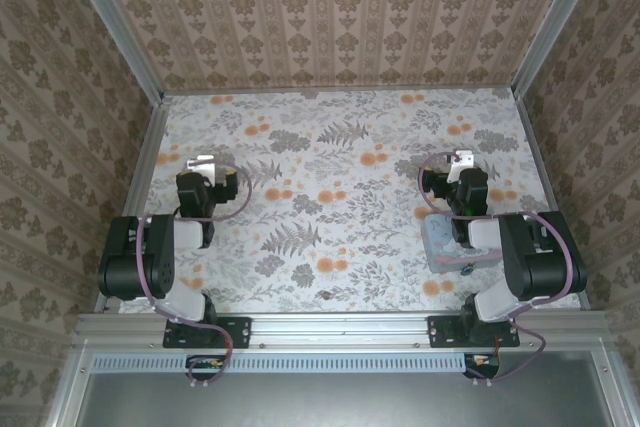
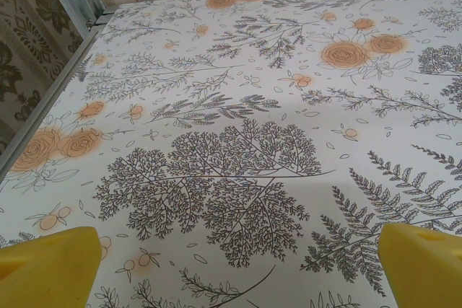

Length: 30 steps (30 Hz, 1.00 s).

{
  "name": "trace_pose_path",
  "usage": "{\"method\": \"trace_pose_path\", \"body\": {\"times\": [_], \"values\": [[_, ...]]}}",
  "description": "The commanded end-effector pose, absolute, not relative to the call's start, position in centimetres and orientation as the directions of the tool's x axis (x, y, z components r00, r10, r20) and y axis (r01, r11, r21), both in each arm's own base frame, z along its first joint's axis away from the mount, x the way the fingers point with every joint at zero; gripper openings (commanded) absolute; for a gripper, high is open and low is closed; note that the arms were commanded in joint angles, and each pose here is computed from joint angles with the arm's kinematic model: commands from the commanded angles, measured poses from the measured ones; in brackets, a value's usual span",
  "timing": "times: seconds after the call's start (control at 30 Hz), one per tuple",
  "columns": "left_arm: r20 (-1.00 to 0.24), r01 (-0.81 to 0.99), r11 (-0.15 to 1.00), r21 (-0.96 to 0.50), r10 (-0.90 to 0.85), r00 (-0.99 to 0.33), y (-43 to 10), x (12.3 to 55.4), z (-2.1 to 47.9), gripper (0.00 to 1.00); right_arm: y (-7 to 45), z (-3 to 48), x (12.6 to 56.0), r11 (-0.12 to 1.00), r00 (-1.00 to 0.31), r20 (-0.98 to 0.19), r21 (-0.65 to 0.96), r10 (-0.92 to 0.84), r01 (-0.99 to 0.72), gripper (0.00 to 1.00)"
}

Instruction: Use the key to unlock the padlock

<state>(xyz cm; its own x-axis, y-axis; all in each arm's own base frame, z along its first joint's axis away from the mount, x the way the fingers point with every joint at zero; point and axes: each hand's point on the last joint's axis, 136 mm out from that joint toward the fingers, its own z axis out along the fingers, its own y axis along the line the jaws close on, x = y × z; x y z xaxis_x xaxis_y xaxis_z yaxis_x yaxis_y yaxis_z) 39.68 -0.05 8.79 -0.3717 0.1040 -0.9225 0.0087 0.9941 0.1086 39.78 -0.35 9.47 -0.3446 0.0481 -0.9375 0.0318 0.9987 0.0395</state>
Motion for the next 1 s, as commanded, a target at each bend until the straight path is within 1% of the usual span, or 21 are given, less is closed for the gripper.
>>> {"method": "trace_pose_path", "body": {"times": [0.0, 0.33, 0.43, 0.53, 0.67, 0.73, 0.87, 0.93, 0.97], "values": [[-0.929, -0.001, 0.995, 0.096, 0.089, -0.359, 0.1, 40.0, 9.3, 1.00, -0.2, 9.8, 40.0, 0.999, -0.339, -0.940, 0.037, 0.041, 0.016, 1.00], [-0.934, -0.005, 0.995, 0.095, 0.088, -0.346, 0.1, 39.9, 9.6, 0.99, -0.4, 10.4, 39.9, 0.999, -0.327, -0.944, 0.040, 0.048, 0.031, 0.99], [-0.937, -0.036, 0.996, 0.087, 0.070, -0.341, 0.7, 39.7, 10.5, 0.99, -1.1, 12.2, 39.4, 0.997, -0.325, -0.944, 0.038, 0.060, 0.073, 0.99], [-0.930, -0.027, 0.996, 0.090, 0.075, -0.360, 0.6, 39.7, 11.4, 0.99, -1.2, 14.5, 38.7, 0.995, -0.311, -0.948, 0.050, 0.073, 0.083, 1.00], [-0.923, -0.014, 0.995, 0.104, 0.091, -0.373, 0.2, 39.7, 13.2, 0.98, -1.4, 16.9, 38.1, 0.979, -0.306, -0.932, 0.166, 0.194, 0.114, 1.00], [-0.935, -0.019, 0.995, 0.097, 0.085, -0.344, 0.2, 39.7, 14.9, 0.98, -1.9, 17.7, 37.5, 0.961, -0.297, -0.917, 0.228, 0.266, 0.156, 1.00], [-0.963, -0.020, 0.999, 0.041, 0.034, -0.268, -0.7, 40.0, 19.8, 0.98, -1.0, 19.4, 36.4, 0.939, -0.281, -0.896, 0.322, 0.343, 0.118, 1.00], [-0.963, 0.005, 1.000, 0.010, 0.011, -0.268, -2.0, 40.2, 21.5, 0.98, -0.5, 19.9, 35.9, 0.925, -0.292, -0.878, 0.364, 0.380, 0.109, 0.99], [-0.960, 0.016, 1.000, -0.001, 0.003, -0.278, -2.7, 40.3, 22.1, 0.99, -0.2, 19.9, 35.7, 0.919, -0.320, -0.862, 0.379, 0.393, 0.107, 1.00]]}}
